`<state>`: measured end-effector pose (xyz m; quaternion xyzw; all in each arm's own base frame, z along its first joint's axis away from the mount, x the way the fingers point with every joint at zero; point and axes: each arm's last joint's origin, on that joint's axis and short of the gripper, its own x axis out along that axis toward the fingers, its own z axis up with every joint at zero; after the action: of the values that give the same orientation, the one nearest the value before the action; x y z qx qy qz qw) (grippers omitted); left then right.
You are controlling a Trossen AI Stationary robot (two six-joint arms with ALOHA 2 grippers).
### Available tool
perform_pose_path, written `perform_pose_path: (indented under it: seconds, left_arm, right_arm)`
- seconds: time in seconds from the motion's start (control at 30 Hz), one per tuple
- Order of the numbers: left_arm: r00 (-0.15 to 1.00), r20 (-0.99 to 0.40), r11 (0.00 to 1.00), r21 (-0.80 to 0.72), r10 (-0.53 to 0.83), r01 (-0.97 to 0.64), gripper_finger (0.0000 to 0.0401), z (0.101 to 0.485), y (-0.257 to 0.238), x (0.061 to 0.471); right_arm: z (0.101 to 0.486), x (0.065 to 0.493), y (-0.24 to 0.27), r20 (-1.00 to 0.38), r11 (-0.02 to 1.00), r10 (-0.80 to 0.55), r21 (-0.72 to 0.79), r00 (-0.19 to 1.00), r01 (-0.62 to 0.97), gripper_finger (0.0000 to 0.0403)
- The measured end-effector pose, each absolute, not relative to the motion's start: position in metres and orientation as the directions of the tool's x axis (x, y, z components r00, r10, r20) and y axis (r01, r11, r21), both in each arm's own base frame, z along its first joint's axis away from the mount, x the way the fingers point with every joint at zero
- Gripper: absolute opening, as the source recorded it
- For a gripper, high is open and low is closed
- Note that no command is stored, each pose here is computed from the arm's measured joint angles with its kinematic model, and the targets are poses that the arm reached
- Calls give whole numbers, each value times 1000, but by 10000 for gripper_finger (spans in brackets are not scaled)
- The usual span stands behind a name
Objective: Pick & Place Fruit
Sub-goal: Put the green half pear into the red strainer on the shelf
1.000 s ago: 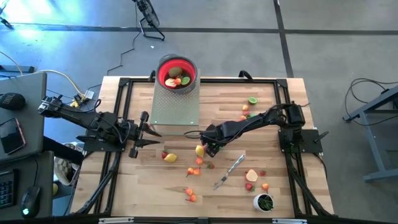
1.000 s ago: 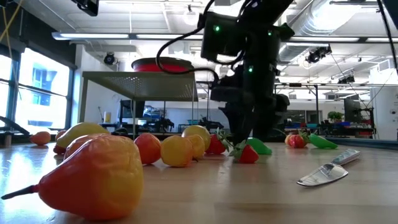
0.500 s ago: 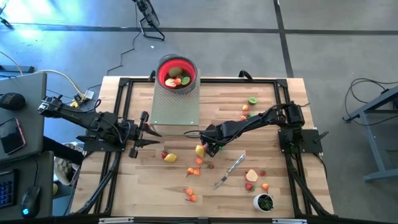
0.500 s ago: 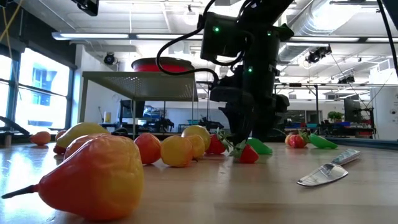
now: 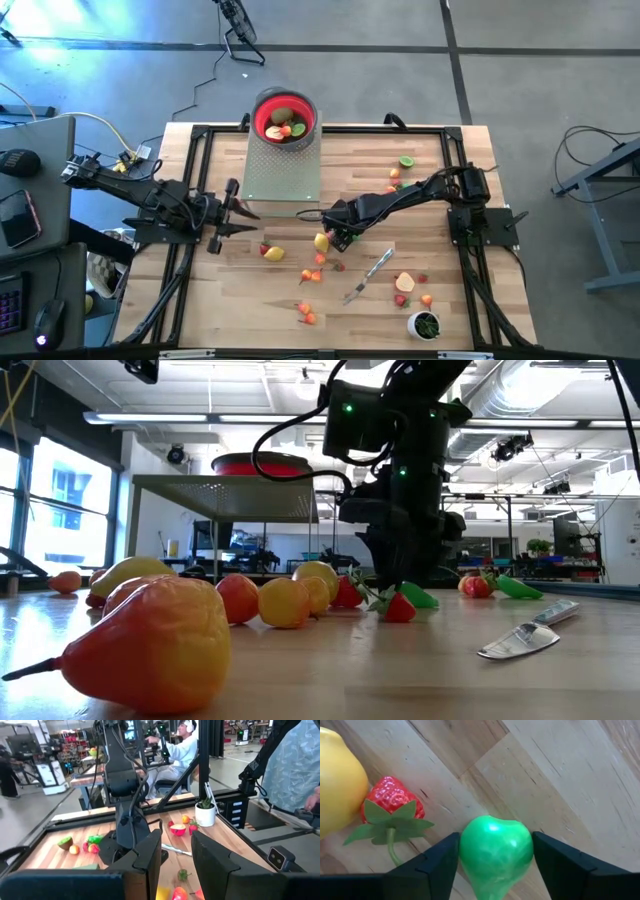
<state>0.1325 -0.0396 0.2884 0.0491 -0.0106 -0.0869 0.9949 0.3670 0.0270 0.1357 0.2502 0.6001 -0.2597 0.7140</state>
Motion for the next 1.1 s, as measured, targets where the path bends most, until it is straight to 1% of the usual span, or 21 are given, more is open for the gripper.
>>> perform_pose_path:
  seconds: [0.2,0.33,1.1]
  left_arm:
    - [985,33,982,97,-168,164,104,290,-39,132]
    - [985,34,982,98,-167,163,104,291,-39,133]
    - [986,15,977,132,-168,165,104,289,-39,132]
  right_arm:
    - [136,367,27,-987,742,-68,47,144,669,242]
    - [135,367,27,-989,761,-49,55,142,646,242]
    - [135,370,28,-984,707,-41,93,171,701,243]
